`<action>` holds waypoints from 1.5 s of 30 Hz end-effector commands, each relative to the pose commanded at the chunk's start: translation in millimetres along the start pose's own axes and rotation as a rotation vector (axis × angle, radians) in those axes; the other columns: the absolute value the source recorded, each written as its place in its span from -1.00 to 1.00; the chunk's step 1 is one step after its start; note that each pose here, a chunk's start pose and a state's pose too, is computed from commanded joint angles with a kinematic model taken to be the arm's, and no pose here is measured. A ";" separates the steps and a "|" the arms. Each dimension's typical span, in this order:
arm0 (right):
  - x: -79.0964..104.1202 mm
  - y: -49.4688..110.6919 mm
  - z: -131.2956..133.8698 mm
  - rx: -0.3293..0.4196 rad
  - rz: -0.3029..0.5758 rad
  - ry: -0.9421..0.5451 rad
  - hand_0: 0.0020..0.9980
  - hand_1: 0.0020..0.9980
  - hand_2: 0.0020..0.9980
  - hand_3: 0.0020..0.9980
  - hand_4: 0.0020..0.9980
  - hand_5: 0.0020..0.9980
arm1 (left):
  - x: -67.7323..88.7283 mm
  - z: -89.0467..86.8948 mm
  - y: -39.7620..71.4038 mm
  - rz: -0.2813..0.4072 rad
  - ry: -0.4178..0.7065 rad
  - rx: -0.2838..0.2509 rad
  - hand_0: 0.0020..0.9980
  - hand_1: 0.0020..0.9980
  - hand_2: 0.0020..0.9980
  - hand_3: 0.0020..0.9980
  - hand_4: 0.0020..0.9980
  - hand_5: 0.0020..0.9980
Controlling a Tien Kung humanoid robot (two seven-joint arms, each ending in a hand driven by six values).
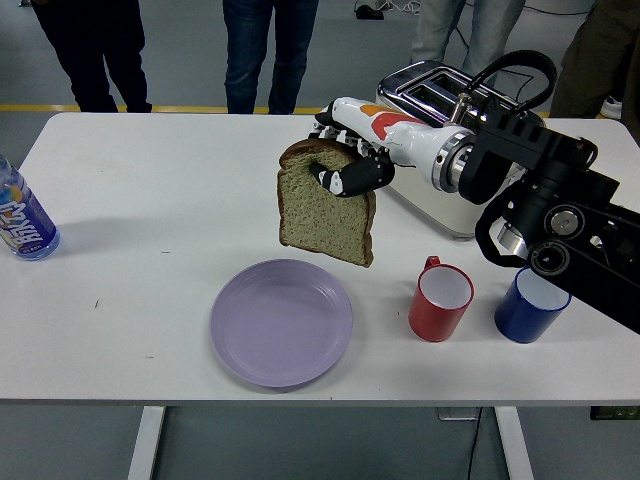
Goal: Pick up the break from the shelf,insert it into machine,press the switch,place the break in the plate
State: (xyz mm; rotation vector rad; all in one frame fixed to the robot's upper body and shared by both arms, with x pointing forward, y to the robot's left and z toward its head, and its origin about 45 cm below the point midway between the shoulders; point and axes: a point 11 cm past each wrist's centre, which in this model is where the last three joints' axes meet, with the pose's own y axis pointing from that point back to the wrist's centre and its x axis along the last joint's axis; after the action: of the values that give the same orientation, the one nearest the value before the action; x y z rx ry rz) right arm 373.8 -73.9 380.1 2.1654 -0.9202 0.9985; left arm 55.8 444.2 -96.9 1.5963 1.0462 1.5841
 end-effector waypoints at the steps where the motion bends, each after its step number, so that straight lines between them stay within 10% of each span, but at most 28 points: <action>1: -2.8 0.0 0.2 0.001 -0.010 -0.006 -1.00 -0.82 -0.23 -0.11 0.03 -0.95 | 0.0 0.1 0.0 0.000 0.000 0.000 0.26 -0.02 -0.07 0.08 -0.35 0.61; 45: -97.9 -29.4 -0.7 -0.008 -0.263 -0.296 -1.00 -0.86 -0.24 -0.13 0.02 -0.93 | 0.2 -0.9 -0.2 0.002 -0.017 0.002 0.26 -0.02 -0.08 0.08 -0.35 0.61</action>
State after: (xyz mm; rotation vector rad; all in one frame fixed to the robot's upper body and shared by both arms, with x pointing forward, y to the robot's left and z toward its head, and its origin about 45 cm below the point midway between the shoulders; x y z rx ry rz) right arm 349.1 -22.2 295.4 2.3924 -0.7380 0.5572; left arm 54.9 444.4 -96.9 1.6095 1.0380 1.5691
